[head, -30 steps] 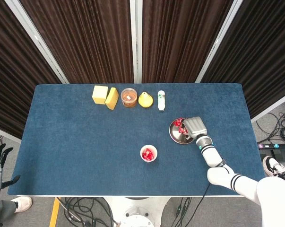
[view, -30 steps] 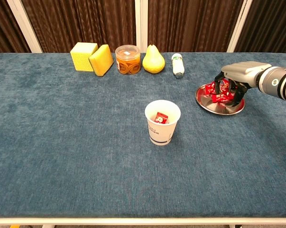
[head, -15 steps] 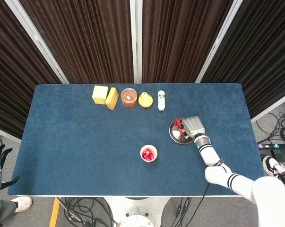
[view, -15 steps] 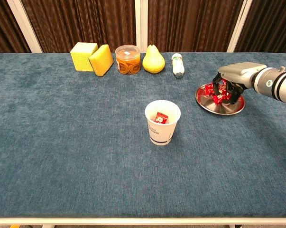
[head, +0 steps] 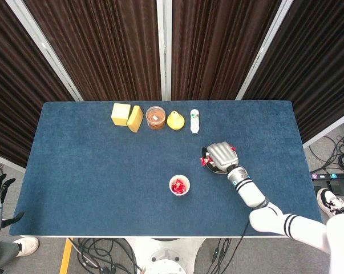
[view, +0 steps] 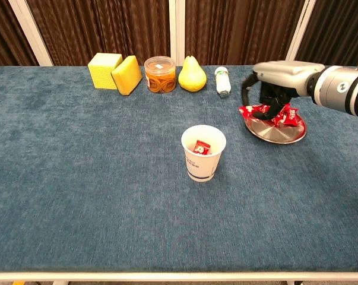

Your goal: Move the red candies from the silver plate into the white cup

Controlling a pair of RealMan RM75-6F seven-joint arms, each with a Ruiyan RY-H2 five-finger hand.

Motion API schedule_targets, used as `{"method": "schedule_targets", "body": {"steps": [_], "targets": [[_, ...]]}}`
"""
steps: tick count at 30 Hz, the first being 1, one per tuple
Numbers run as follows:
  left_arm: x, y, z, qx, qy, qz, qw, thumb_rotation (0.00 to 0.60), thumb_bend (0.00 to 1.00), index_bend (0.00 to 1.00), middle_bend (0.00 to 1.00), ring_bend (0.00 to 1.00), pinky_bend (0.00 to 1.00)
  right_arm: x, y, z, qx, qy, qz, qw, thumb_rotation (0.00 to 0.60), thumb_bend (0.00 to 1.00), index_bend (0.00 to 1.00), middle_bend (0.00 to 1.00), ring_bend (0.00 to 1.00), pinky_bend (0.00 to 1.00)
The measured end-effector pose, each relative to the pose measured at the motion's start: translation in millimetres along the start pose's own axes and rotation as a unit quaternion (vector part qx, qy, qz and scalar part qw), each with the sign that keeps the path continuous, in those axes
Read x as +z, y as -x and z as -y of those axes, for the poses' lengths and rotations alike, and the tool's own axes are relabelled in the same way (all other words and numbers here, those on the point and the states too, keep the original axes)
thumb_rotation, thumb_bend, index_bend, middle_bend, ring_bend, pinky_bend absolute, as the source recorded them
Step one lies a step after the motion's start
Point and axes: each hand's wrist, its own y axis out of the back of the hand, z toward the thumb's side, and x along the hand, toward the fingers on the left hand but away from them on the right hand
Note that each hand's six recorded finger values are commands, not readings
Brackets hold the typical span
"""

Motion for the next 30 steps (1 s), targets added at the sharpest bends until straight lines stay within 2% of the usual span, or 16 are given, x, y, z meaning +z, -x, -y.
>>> {"method": "schedule_targets", "body": {"steps": [5, 8, 15, 21, 25, 30], "targets": [[0, 1, -2, 0.001, -0.002, -0.001, 1.0, 0.6, 0.0, 0.22, 0.17, 0.14, 0.16, 51, -27, -18, -0.011, 0.015, -0.094, 0.9954, 0.6, 0.38, 0.56, 0.98, 1.0, 1.0], [0, 2, -2, 0.001, -0.002, -0.001, 1.0, 0.6, 0.0, 0.22, 0.17, 0.14, 0.16, 67, -35, -18, -0.007, 0.017, -0.125, 0.9919, 0.6, 0.37, 0.56, 0.98, 1.0, 1.0], [-2, 4, -2, 0.001, -0.001, -0.005, 1.0, 0.6, 0.0, 0.22, 0.17, 0.14, 0.16, 83, -32, -1, 0.015, 0.002, -0.145, 0.9894, 0.6, 0.36, 0.52, 0.98, 1.0, 1.0], [-4, 5, -1, 0.002, 0.0, -0.007, 1.0, 0.6, 0.0, 0.22, 0.17, 0.14, 0.16, 89, -29, 9, 0.021, -0.008, -0.148, 0.9887, 0.6, 0.29, 0.44, 0.98, 1.0, 1.0], [-4, 5, -1, 0.001, 0.0, -0.007, 1.0, 0.6, 0.0, 0.22, 0.17, 0.14, 0.16, 90, -29, 9, 0.02, -0.009, -0.149, 0.9886, 0.6, 0.24, 0.4, 0.98, 1.0, 1.0], [-4, 5, -1, 0.002, 0.001, -0.007, 1.0, 0.6, 0.0, 0.22, 0.17, 0.14, 0.16, 87, -30, 3, 0.01, -0.005, -0.145, 0.9894, 0.6, 0.22, 0.39, 0.98, 0.99, 1.0]]}}
